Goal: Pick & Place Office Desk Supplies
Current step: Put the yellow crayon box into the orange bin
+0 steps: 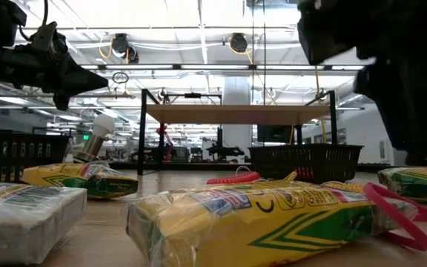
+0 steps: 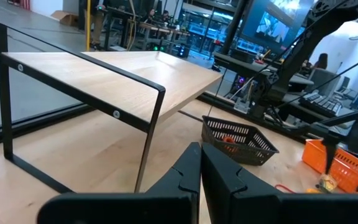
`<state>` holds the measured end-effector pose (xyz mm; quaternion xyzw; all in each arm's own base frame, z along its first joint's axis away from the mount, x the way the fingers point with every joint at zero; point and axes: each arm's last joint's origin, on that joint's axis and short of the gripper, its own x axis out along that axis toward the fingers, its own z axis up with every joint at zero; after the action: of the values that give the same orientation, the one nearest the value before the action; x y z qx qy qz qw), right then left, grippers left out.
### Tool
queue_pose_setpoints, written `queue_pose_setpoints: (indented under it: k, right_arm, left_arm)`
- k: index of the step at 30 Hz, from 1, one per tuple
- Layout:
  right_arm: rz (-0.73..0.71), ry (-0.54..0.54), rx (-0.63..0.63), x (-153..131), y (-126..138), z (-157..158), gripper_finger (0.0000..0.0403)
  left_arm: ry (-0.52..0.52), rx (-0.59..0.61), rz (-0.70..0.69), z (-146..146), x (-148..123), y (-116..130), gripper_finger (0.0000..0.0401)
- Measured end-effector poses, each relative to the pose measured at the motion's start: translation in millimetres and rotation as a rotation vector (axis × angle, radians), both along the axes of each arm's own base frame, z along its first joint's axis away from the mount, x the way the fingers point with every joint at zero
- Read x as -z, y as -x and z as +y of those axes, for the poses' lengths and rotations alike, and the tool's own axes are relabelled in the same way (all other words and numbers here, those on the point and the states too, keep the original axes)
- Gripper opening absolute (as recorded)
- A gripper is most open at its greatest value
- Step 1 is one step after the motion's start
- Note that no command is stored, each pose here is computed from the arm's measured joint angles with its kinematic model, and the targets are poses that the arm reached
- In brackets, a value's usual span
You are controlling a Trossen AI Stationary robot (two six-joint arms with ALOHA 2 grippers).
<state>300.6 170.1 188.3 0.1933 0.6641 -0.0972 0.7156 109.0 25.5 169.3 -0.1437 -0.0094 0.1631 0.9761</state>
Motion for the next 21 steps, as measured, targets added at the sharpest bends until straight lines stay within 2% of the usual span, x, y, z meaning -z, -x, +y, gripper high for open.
queue_pose_setpoints:
  k: [5, 11, 17, 21]
  right_arm:
    - [0.015, -0.003, 0.049, 18, 7, -3, 0.0265]
    - [0.005, -0.04, 0.047, 36, 12, -5, 0.0271]
    - [-0.002, -0.041, 0.053, 48, 17, -11, 0.0258]
    - [-0.009, -0.019, 0.045, 51, 17, -15, 0.0229]
  left_arm:
    - [0.004, 0.0, -0.001, 0, 0, 0, 0.001]
    - [0.006, -0.001, -0.002, 0, 0, 0, 0.001]
    - [0.006, 0.0, -0.002, 0, 0, 0, 0.001]
    - [0.01, 0.002, -0.004, 0, 0, 0, 0.001]
